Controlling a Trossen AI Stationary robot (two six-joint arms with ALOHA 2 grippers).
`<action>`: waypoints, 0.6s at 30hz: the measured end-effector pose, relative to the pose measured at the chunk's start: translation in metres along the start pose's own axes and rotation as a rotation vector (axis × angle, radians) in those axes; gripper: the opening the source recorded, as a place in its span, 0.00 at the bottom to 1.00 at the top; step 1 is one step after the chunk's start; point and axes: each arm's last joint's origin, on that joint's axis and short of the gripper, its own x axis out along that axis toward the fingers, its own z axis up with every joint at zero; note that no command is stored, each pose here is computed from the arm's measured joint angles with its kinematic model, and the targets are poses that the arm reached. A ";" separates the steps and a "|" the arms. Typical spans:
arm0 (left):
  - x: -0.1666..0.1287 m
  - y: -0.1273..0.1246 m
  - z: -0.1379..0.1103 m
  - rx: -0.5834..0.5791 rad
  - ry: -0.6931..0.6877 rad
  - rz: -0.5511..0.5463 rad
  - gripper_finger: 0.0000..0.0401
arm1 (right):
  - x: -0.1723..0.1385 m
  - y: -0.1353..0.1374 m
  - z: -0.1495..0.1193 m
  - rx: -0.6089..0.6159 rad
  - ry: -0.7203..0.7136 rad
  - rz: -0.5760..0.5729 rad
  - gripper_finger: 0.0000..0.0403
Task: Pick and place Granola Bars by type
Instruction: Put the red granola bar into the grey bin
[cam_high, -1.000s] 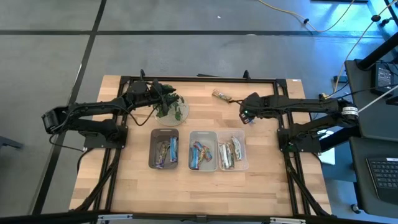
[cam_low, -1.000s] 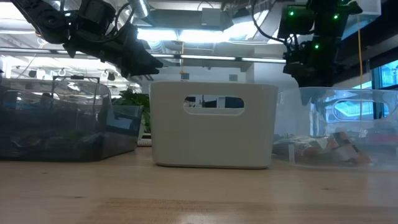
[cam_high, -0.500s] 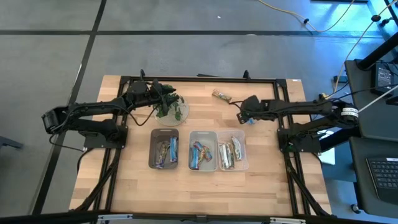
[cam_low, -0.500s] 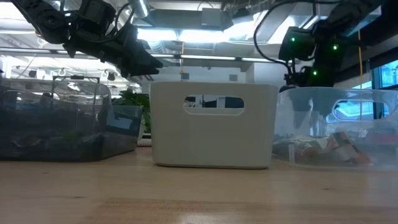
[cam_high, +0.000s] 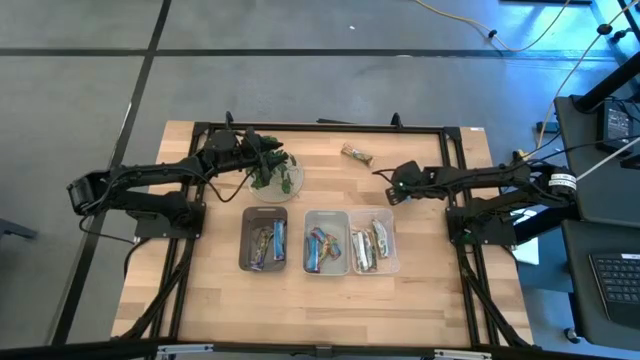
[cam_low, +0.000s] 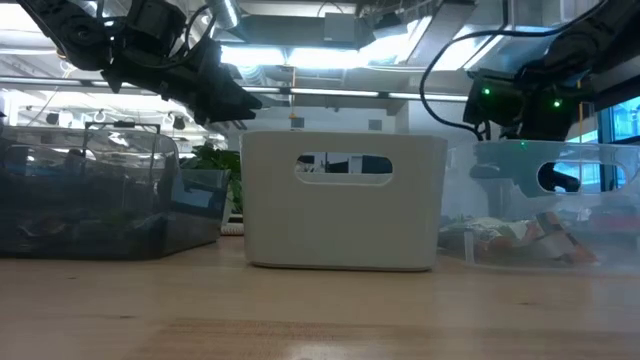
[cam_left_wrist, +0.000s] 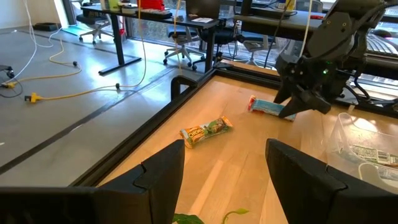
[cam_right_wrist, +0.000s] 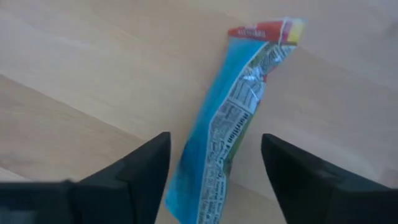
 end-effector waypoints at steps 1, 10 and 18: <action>0.000 0.000 0.000 0.000 0.000 0.000 0.54 | 0.001 -0.001 -0.001 -0.003 0.004 -0.003 0.60; 0.000 0.000 0.000 0.000 0.000 0.000 0.54 | 0.002 -0.002 -0.003 -0.009 0.008 -0.010 0.37; 0.000 0.000 0.000 -0.003 0.000 0.000 0.54 | 0.002 -0.002 -0.003 -0.046 0.003 -0.014 0.22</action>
